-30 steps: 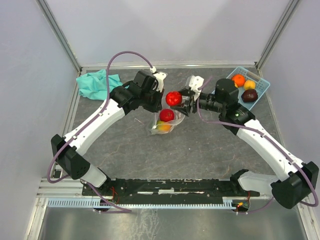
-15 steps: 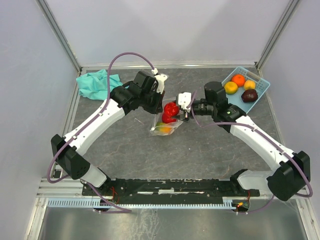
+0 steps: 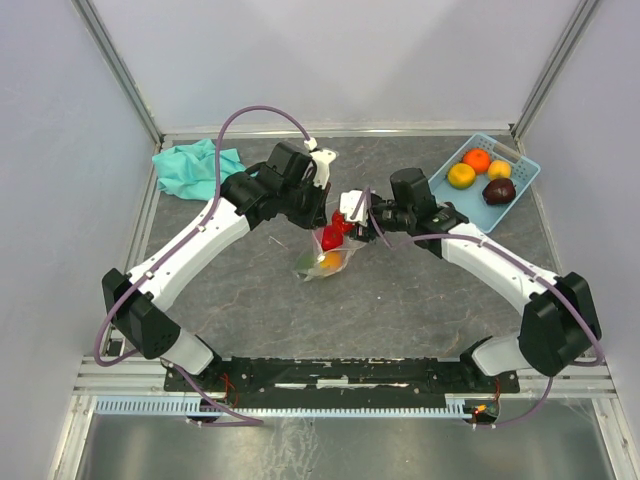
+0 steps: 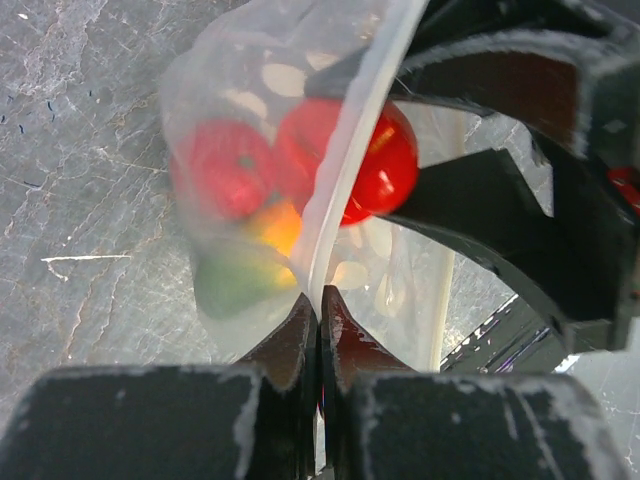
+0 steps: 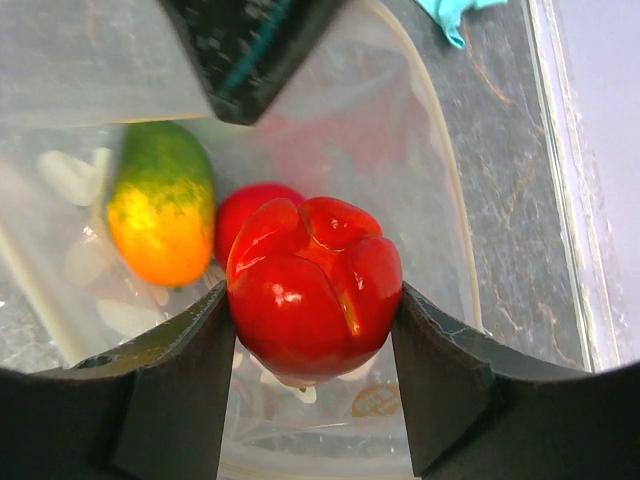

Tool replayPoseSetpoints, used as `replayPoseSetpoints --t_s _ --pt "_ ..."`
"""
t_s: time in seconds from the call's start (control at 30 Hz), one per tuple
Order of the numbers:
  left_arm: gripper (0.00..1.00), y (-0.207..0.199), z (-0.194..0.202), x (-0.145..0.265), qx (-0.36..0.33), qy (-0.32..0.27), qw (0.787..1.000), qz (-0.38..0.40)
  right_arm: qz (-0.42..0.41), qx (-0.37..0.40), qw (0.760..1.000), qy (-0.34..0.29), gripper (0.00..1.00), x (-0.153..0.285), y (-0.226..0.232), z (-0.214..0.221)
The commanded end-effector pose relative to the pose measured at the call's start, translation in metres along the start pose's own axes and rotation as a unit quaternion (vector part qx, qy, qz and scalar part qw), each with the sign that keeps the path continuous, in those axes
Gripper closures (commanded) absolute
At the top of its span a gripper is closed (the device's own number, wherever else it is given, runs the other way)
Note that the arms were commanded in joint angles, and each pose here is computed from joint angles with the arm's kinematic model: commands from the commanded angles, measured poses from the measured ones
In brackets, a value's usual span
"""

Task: Place the food in the zip-top bag and seal the zipper
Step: Place the fake fruit in the zipper food storage bag.

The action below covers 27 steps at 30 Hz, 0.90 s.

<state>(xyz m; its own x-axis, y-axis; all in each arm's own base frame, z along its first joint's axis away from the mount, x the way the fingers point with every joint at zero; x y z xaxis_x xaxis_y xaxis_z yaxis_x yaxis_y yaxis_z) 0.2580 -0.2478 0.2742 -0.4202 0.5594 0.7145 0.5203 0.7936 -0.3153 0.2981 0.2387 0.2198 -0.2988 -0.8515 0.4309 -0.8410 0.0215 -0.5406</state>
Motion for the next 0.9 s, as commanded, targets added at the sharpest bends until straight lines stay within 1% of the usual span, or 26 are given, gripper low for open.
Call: replayPoseSetpoints --t_s 0.0,0.17,0.4,0.6,0.67,0.87 --pt "0.97 -0.010 -0.013 0.023 -0.036 -0.036 0.998 0.023 0.070 -0.009 0.997 0.042 0.51 -0.003 -0.024 0.011" --pt "0.97 -0.011 -0.010 0.020 -0.031 -0.030 0.999 0.032 0.115 -0.072 0.990 0.038 0.44 -0.003 -0.036 0.007" --pt "0.97 -0.015 -0.012 0.014 -0.017 -0.029 0.999 0.042 0.136 -0.146 0.980 0.023 0.33 -0.001 -0.041 -0.003" --pt "0.97 -0.018 -0.014 0.012 -0.003 -0.032 0.998 0.050 0.158 -0.199 0.967 0.016 0.31 0.004 -0.048 -0.012" --pt "0.97 -0.019 -0.015 0.011 0.000 -0.031 0.998 0.054 0.159 -0.213 0.964 0.014 0.27 0.004 -0.048 -0.013" --pt "0.97 -0.020 -0.015 0.010 0.006 -0.033 0.998 0.057 0.165 -0.241 0.956 0.015 0.24 0.002 -0.048 -0.012"
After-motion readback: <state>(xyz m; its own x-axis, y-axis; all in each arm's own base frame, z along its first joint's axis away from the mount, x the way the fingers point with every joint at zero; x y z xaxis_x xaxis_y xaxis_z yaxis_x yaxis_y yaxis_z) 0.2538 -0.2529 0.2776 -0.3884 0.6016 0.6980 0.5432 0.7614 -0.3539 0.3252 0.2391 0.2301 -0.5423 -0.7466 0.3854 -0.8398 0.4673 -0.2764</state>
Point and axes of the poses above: each gripper's point midway between its finger pads, its own x axis back along the fingers, its own y axis along the line the jaws close on, z = x × y, the point moved 5 cm from there along x, back along the fingers, and after that the axes turned 8 degrees about x, right-handed, at the moved point
